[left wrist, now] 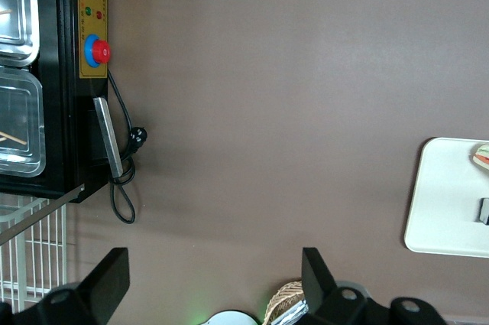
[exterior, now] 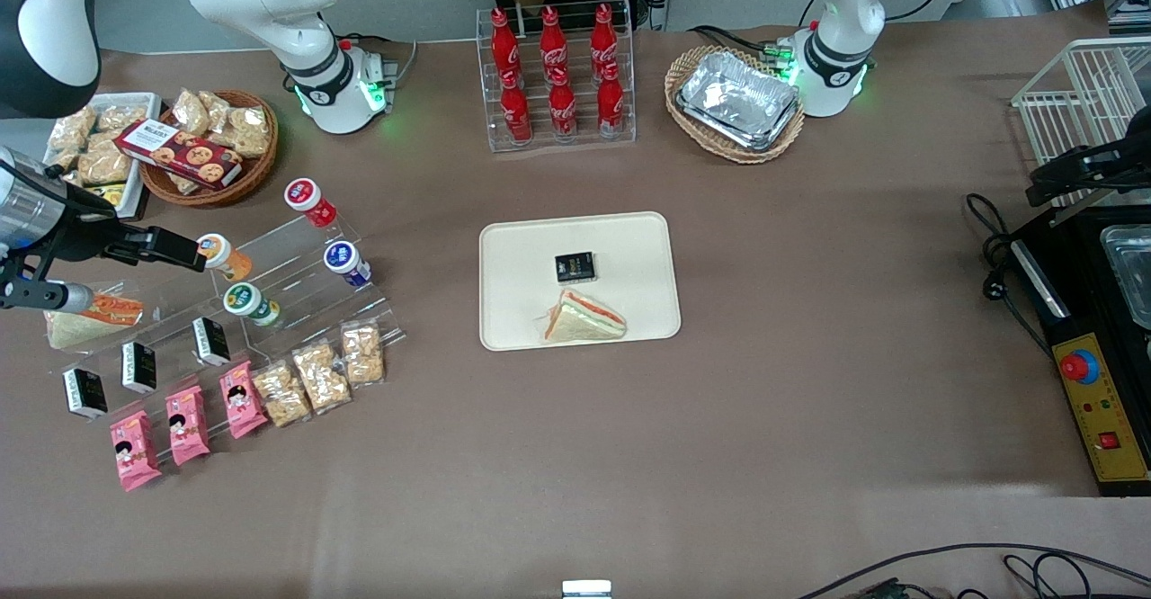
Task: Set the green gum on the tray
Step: 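Move the right gripper down toward the green-labelled gum tub on the rack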
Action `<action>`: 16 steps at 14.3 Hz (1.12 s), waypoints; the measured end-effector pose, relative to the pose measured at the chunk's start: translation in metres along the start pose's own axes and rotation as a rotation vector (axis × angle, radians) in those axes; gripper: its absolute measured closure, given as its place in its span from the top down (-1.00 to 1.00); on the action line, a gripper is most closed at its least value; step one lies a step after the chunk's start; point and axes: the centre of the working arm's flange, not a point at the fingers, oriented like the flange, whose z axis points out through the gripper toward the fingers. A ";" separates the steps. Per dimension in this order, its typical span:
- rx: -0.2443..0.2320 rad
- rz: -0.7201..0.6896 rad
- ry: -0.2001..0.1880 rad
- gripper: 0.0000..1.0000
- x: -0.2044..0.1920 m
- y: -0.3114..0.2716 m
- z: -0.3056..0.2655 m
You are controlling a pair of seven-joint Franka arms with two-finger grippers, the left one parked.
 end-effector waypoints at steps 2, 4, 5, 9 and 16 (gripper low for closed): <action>0.000 -0.003 0.000 1.00 0.000 0.001 0.000; 0.000 -0.009 0.001 1.00 0.001 0.003 -0.001; 0.000 -0.007 0.003 1.00 0.001 0.005 -0.001; -0.001 -0.168 -0.023 1.00 0.001 0.038 -0.002; -0.074 -0.365 -0.043 1.00 0.008 0.089 0.041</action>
